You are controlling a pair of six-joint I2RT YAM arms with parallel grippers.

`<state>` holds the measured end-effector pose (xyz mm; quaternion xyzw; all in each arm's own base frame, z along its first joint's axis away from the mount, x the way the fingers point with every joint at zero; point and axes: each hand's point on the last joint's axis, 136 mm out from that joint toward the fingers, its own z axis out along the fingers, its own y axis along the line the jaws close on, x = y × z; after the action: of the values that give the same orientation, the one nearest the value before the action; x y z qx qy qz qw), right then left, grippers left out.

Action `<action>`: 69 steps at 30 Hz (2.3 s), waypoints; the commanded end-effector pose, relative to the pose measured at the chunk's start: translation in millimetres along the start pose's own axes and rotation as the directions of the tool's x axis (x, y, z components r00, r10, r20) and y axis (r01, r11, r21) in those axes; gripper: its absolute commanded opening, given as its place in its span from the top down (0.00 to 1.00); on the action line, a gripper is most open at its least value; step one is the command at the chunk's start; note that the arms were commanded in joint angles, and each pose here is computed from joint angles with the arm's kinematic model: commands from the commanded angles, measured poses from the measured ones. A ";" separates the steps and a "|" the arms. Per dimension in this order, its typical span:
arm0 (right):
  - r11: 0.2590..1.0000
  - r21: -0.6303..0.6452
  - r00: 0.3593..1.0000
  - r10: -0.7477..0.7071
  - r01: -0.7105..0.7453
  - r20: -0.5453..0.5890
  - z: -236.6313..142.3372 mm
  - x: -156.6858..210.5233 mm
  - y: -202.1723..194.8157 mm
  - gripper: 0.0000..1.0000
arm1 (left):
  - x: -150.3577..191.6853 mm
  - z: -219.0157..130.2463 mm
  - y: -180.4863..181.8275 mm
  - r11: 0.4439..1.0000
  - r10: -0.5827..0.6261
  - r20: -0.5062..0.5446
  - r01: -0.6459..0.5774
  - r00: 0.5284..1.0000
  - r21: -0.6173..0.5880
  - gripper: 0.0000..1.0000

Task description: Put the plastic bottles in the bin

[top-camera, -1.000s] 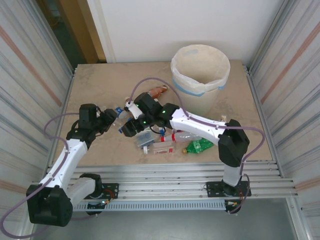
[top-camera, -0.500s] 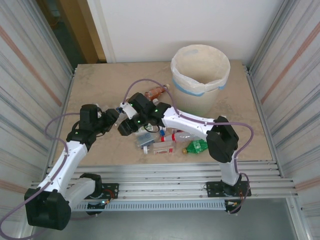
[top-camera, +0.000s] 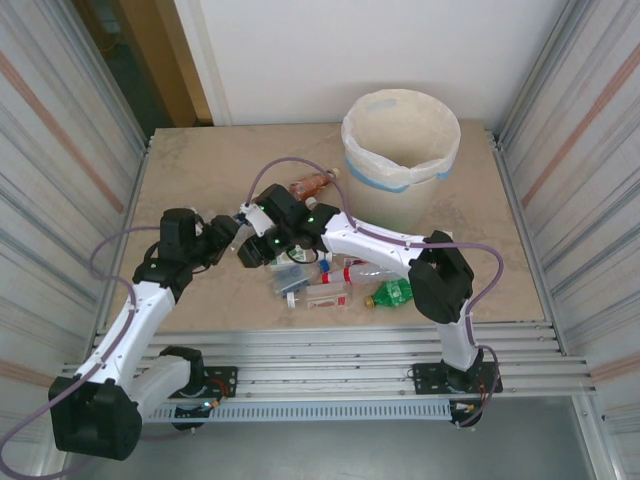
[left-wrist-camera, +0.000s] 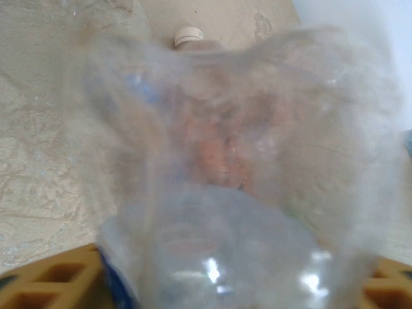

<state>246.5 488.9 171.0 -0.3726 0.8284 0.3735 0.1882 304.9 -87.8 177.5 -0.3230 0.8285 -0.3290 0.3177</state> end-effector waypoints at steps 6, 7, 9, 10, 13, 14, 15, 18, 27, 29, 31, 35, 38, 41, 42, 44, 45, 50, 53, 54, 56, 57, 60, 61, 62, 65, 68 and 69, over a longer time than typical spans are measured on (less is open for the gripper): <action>1.000 0.014 0.999 0.016 -0.016 0.041 -12.5 -12.1 -3.9 1.00 | -7.1 -27.0 -44.0 0.978 0.123 0.054 -0.130 0.991 0.161 0.01; 0.999 0.023 0.999 0.022 -0.023 0.048 -15.3 -13.0 -6.4 1.00 | -8.0 -31.7 -48.2 0.972 0.150 0.067 -0.159 0.986 0.174 0.01; 0.999 0.041 0.997 0.029 -0.031 0.065 -22.5 -16.1 -10.4 1.00 | -10.0 -40.4 -54.2 0.960 0.190 0.094 -0.205 0.977 0.190 0.01; 0.998 0.057 0.997 0.033 -0.037 0.074 -26.5 -17.5 -14.4 1.00 | -11.2 -46.7 -57.9 0.952 0.210 0.113 -0.230 0.971 0.202 0.01; 0.993 0.102 0.993 0.048 -0.059 0.105 -41.8 -24.4 -25.4 1.00 | -14.6 -63.3 -67.8 0.925 0.261 0.180 -0.299 0.948 0.236 0.01; 0.991 0.114 0.992 0.052 -0.065 0.116 -47.6 -27.2 -28.8 1.00 | -15.7 -68.5 -70.8 0.914 0.274 0.203 -0.320 0.940 0.248 0.01; 0.990 0.124 0.991 0.057 -0.072 0.125 -54.0 -29.4 -32.4 1.00 | -16.1 -74.3 -73.7 0.902 0.288 0.228 -0.343 0.930 0.261 0.02; 0.986 0.151 0.985 0.051 -0.077 0.167 -76.8 -39.9 -38.4 1.00 | -19.6 -90.3 -78.0 0.876 0.311 0.304 -0.396 0.900 0.277 0.01; 0.928 0.370 0.953 -0.080 -0.037 0.294 -177.7 -75.9 -50.9 1.00 | -25.7 -111.4 -65.7 0.858 0.334 0.431 -0.460 0.838 0.228 0.01; 0.908 0.415 0.938 -0.101 -0.049 0.332 -206.4 -83.5 -55.1 1.00 | -26.6 -111.1 -63.1 0.861 0.334 0.438 -0.460 0.834 0.219 0.01; 0.893 0.444 0.923 -0.106 -0.076 0.371 -235.7 -88.5 -61.6 1.00 | -26.6 -108.6 -60.3 0.864 0.337 0.436 -0.458 0.835 0.210 0.01; 0.865 0.475 0.888 -0.083 -0.161 0.453 -293.0 -92.6 -83.8 1.00 | -25.3 -100.8 -56.8 0.869 0.343 0.415 -0.453 0.843 0.201 0.01; 0.851 0.477 0.866 -0.055 -0.220 0.497 -328.5 -92.5 -101.3 1.00 | -24.0 -95.0 -55.1 0.871 0.347 0.397 -0.449 0.850 0.198 0.01; 0.833 0.484 0.857 -0.022 -0.269 0.514 -352.5 -90.7 -119.7 1.00 | -23.1 -91.1 -54.2 0.875 0.343 0.384 -0.440 0.857 0.201 0.01; 0.826 0.487 0.857 -0.011 -0.282 0.514 -358.1 -89.4 -126.4 1.00 | -22.7 -89.5 -53.0 0.877 0.342 0.379 -0.437 0.860 0.199 0.01; 0.817 0.488 0.854 0.009 -0.306 0.520 -368.6 -89.8 -137.8 1.00 | -22.4 -88.0 -52.1 0.879 0.342 0.374 -0.434 0.862 0.196 0.01; 0.813 0.487 0.855 0.027 -0.320 0.517 -371.6 -88.6 -144.8 1.00 | -22.1 -87.3 -51.8 0.880 0.341 0.370 -0.431 0.864 0.197 0.01; 0.773 0.503 0.864 0.113 -0.386 0.491 -378.4 -77.0 -180.2 1.00 | -21.0 -87.0 -50.1 0.883 0.345 0.360 -0.430 0.867 0.188 0.01; 0.753 0.518 0.873 0.154 -0.407 0.463 -378.1 -68.8 -196.4 1.00 | -21.2 -86.9 -48.0 0.887 0.346 0.356 -0.426 0.868 0.177 0.01; 0.744 0.527 0.877 0.166 -0.411 0.450 -376.6 -66.0 -201.6 1.00 | -21.4 -87.0 -47.8 0.887 0.348 0.357 -0.427 0.867 0.174 0.01; 0.732 0.544 0.885 0.176 -0.410 0.431 -374.1 -62.2 -208.7 1.00 | -21.5 -86.1 -46.2 0.889 0.347 0.356 -0.425 0.868 0.170 0.01; 0.726 0.551 0.888 0.182 -0.411 0.423 -372.9 -60.1 -213.3 1.00 | -21.1 -85.2 -45.9 0.890 0.346 0.352 -0.423 0.870 0.170 0.01; 0.712 0.565 0.892 0.201 -0.417 0.405 -367.9 -55.7 -224.5 1.00 | -20.8 -81.6 -43.5 0.893 0.346 0.344 -0.418 0.873 0.164 0.01; 0.708 0.568 0.892 0.207 -0.420 0.401 -366.4 -54.7 -227.9 1.00 | -20.5 -81.1 -43.7 0.895 0.344 0.340 -0.415 0.875 0.165 0.01; 0.706 0.572 0.895 0.212 -0.418 0.393 -363.6 -53.5 -231.0 1.00 | -20.3 -80.3 -43.6 0.895 0.344 0.337 -0.414 0.877 0.165 0.01; 0.689 0.590 0.897 0.221 -0.421 0.382 -360.5 -51.2 -241.1 0.95 | -19.8 -77.9 -42.7 0.896 0.345 0.329 -0.412 0.879 0.163 0.01; 0.671 0.609 0.901 0.242 -0.424 0.360 -354.9 -47.4 -251.7 0.90 | -19.8 -76.9 -41.8 0.898 0.345 0.326 -0.411 0.880 0.159 0.01; 0.667 0.612 0.901 0.246 -0.425 0.358 -354.6 -47.0 -253.9 0.88 | -19.7 -76.6 -41.3 0.898 0.347 0.325 -0.412 0.880 0.157 0.01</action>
<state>453.5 137.9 308.6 -0.0636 0.9276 0.1404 0.3402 273.6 -71.0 260.8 -0.1633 0.7760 -0.3045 0.5277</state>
